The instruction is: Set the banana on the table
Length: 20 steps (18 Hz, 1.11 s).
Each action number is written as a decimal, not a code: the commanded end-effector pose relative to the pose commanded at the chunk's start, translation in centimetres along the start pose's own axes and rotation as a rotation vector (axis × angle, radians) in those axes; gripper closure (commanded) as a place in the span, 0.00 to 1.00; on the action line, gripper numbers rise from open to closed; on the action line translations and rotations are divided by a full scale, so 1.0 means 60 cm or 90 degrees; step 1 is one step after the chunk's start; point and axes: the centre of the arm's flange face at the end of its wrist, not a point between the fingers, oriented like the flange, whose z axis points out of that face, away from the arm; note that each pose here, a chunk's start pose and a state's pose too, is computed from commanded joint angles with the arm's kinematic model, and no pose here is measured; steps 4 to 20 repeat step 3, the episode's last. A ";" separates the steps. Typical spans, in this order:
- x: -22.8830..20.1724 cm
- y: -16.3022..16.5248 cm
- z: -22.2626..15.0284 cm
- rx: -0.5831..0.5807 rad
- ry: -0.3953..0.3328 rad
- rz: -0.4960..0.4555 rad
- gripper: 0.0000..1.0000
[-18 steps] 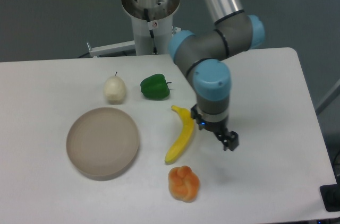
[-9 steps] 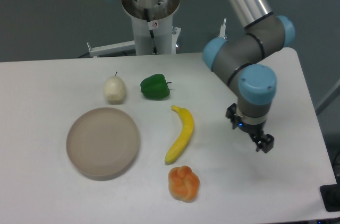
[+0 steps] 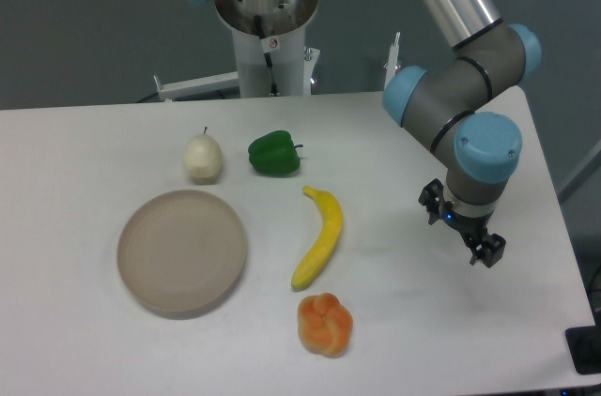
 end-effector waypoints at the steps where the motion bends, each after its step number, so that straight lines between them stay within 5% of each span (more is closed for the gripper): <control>1: 0.000 0.000 0.000 -0.001 0.000 0.000 0.00; 20: 0.000 0.001 0.000 -0.003 0.001 0.000 0.00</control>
